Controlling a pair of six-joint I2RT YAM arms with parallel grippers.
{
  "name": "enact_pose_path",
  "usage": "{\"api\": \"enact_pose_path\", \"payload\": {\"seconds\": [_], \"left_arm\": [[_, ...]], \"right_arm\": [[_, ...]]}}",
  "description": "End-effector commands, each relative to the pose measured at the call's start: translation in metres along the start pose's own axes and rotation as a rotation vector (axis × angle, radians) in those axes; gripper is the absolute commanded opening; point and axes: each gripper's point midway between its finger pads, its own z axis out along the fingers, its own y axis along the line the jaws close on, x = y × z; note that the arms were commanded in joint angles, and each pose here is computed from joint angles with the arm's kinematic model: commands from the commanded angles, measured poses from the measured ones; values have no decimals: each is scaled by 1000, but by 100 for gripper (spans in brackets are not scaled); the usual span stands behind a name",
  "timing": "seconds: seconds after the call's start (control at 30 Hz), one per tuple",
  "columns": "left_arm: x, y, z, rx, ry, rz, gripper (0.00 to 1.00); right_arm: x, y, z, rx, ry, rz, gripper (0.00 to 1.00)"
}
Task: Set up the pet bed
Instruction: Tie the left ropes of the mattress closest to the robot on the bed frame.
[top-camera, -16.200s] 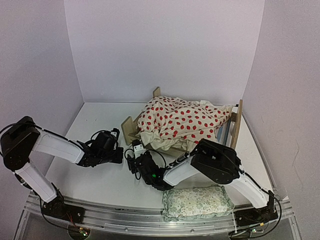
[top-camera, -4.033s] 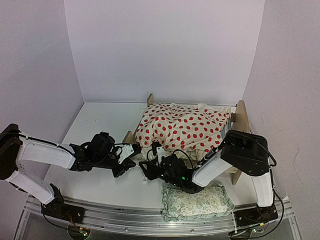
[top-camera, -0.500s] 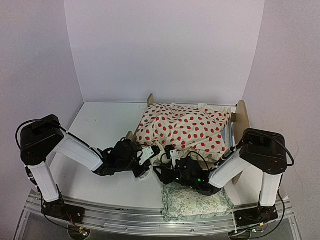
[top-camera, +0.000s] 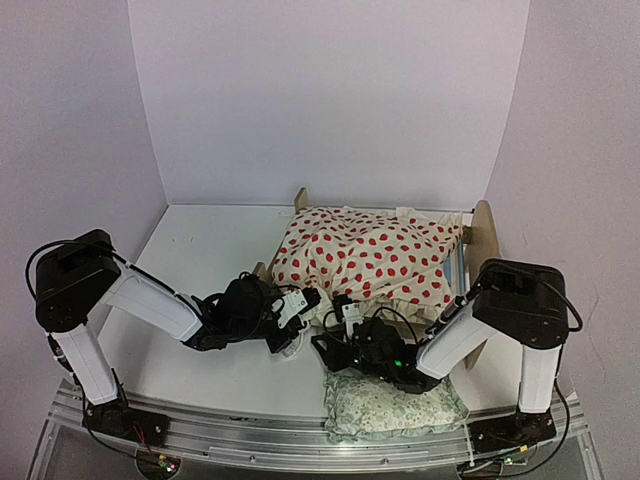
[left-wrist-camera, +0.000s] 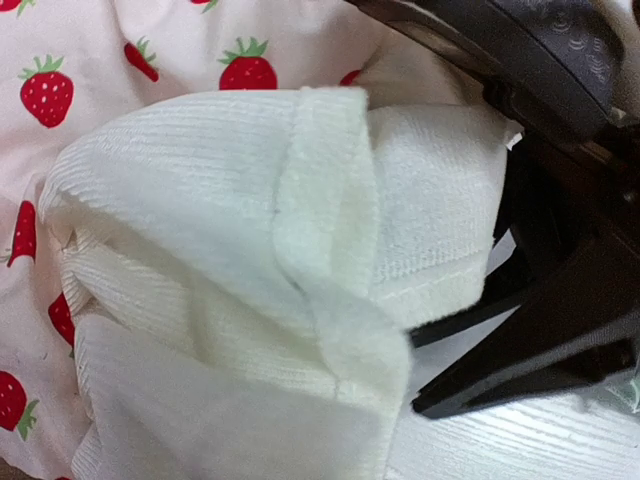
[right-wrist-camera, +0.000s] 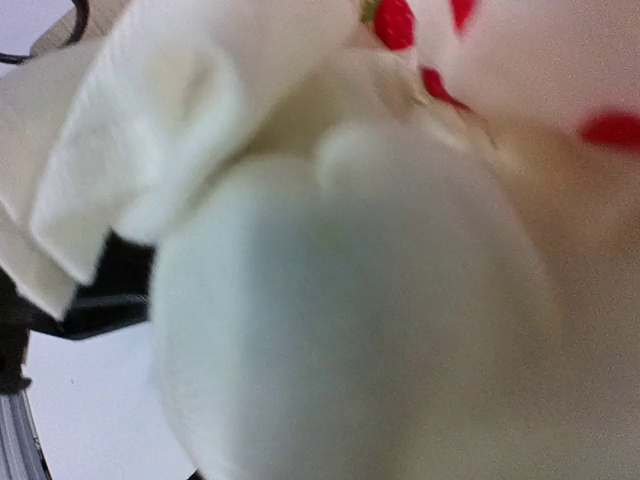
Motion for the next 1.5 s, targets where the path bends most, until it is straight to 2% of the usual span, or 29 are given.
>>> {"api": "enact_pose_path", "payload": {"seconds": [0.0,0.07,0.17,0.93,1.2,1.37,1.47], "left_arm": [[-20,5,-1,-14,-60,9,20],[-20,6,-5,-21,-69,5,27],[-23,9,-10,-34,-85,1,31],[-19,28,-29,-153,-47,14,33],[-7,35,-48,-194,39,-10,33],[18,22,-62,-147,124,-84,35],[17,13,-69,-117,123,-106,35]], "right_arm": [[-11,-1,-16,3,-35,36,32],[-10,-1,-18,-1,-31,38,32],[-12,-1,-21,1,-35,40,32],[-22,21,0,-59,-46,32,32],[-21,24,3,-70,-41,37,32],[-20,28,4,-81,-26,27,34],[-18,30,8,-83,-13,27,34]]}}
